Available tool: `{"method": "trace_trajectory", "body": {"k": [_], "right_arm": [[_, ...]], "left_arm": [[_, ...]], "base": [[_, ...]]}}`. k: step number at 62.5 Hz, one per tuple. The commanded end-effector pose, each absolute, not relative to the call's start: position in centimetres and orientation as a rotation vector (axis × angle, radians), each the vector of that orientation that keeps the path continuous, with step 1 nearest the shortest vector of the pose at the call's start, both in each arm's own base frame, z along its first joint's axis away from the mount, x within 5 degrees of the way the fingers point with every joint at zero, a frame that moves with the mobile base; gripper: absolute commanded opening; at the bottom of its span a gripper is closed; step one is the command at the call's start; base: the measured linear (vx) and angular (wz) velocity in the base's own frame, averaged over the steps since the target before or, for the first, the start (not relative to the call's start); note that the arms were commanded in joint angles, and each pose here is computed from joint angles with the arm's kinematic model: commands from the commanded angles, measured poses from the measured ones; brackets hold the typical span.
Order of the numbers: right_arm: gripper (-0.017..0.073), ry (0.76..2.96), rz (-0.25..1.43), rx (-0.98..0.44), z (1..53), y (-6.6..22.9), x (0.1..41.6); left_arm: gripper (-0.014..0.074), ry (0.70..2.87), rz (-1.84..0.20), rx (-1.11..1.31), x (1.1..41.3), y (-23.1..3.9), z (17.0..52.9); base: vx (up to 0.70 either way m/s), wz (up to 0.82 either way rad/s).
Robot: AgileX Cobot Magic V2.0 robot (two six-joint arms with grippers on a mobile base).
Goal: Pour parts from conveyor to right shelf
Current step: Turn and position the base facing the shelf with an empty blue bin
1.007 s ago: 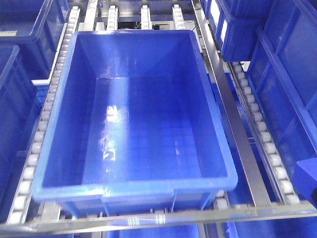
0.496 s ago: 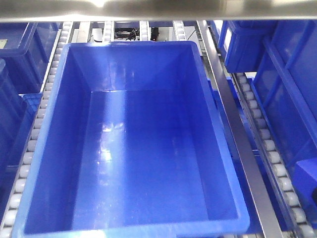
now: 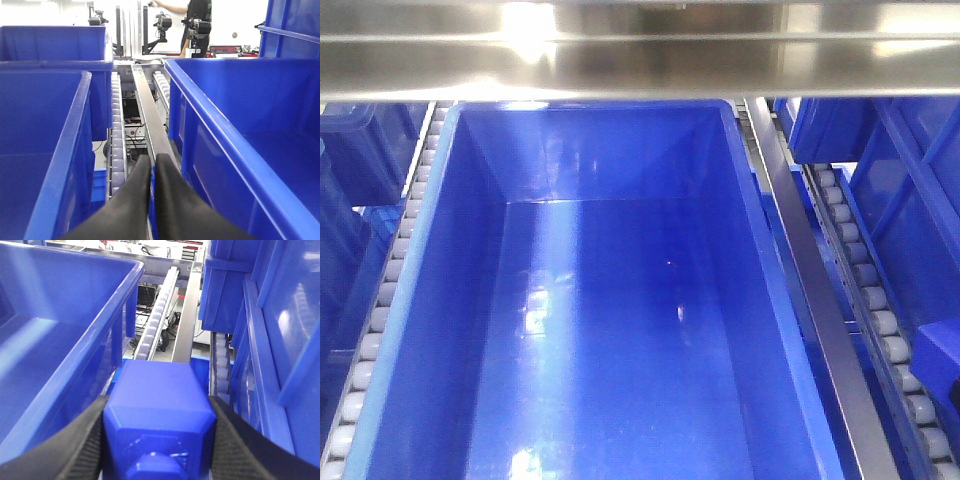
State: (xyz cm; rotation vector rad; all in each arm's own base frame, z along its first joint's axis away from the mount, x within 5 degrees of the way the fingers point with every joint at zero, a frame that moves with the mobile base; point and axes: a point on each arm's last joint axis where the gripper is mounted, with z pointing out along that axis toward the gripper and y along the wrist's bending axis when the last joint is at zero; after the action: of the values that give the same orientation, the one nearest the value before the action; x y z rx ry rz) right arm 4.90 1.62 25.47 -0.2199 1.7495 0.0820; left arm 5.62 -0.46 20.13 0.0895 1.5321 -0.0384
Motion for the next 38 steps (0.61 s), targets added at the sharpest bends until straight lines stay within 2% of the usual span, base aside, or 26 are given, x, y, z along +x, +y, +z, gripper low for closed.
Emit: {"method": "trace_trajectory", "body": {"k": [1,38], "right_arm": [[-0.0010,1.665,0.060,-0.189,27.00,1.39,4.99],[-0.0010,1.665,0.060,-0.189,27.00,1.39,4.99]], "left_arm": [[-0.0006,1.479,-0.049,0.083,5.63,-0.49,19.83],[-0.0006,1.479,-0.049,0.083,5.63,-0.49,19.83]], "base": [[0.06,-0.01],[0.05,0.00]]}}
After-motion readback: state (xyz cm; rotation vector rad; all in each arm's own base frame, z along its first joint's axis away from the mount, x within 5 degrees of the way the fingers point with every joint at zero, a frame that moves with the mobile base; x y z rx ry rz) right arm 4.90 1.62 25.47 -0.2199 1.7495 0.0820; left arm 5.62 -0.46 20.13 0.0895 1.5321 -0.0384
